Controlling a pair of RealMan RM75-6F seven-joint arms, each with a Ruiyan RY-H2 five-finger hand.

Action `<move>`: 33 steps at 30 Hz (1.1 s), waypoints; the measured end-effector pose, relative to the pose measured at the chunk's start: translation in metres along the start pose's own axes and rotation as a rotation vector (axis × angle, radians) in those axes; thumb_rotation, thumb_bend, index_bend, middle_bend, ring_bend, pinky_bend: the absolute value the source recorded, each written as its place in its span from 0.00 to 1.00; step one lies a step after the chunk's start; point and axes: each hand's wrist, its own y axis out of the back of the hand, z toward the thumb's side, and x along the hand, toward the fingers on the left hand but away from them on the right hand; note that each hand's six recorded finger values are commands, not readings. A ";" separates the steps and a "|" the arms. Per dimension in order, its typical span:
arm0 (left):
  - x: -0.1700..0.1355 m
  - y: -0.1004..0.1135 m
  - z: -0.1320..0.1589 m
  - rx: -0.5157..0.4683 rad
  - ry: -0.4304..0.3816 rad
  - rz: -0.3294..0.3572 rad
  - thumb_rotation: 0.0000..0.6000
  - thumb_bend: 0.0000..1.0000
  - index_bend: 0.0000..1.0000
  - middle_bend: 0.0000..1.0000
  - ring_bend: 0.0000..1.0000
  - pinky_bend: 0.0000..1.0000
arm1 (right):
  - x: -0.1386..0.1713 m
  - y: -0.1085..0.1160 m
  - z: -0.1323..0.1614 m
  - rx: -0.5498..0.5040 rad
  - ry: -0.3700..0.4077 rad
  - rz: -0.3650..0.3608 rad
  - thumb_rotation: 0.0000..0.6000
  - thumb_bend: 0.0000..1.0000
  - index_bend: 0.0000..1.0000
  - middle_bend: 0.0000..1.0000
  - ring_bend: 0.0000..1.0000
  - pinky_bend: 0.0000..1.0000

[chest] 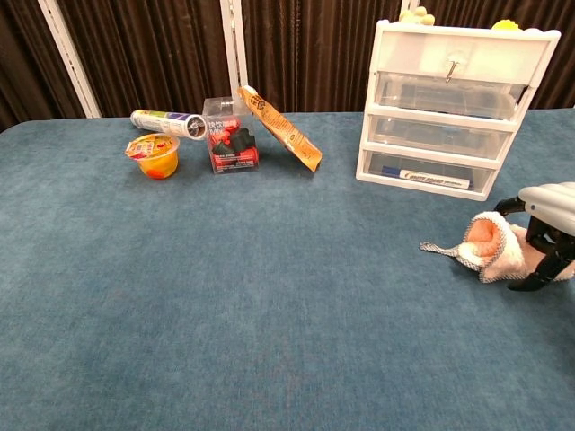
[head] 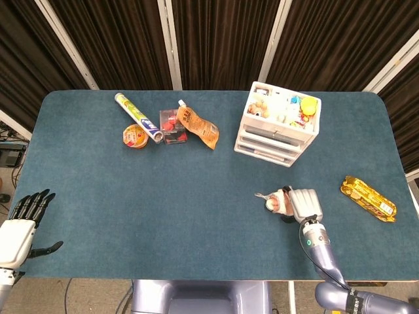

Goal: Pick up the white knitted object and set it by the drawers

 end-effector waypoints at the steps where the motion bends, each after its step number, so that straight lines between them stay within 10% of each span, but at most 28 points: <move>1: 0.000 0.000 0.000 -0.001 0.000 -0.001 1.00 0.06 0.00 0.00 0.00 0.00 | -0.002 0.000 0.000 -0.001 -0.002 -0.007 1.00 0.19 0.61 0.95 0.89 0.93; 10: 0.000 -0.001 0.001 -0.008 0.001 -0.009 1.00 0.06 0.00 0.00 0.00 0.00 | -0.006 0.011 0.008 -0.035 0.023 -0.108 1.00 0.21 0.83 1.00 0.93 0.97; 33: 0.000 0.000 0.002 -0.021 -0.004 -0.006 1.00 0.06 0.00 0.00 0.00 0.00 | 0.005 0.115 0.023 -0.151 -0.006 -0.514 1.00 0.23 0.86 1.00 0.95 0.97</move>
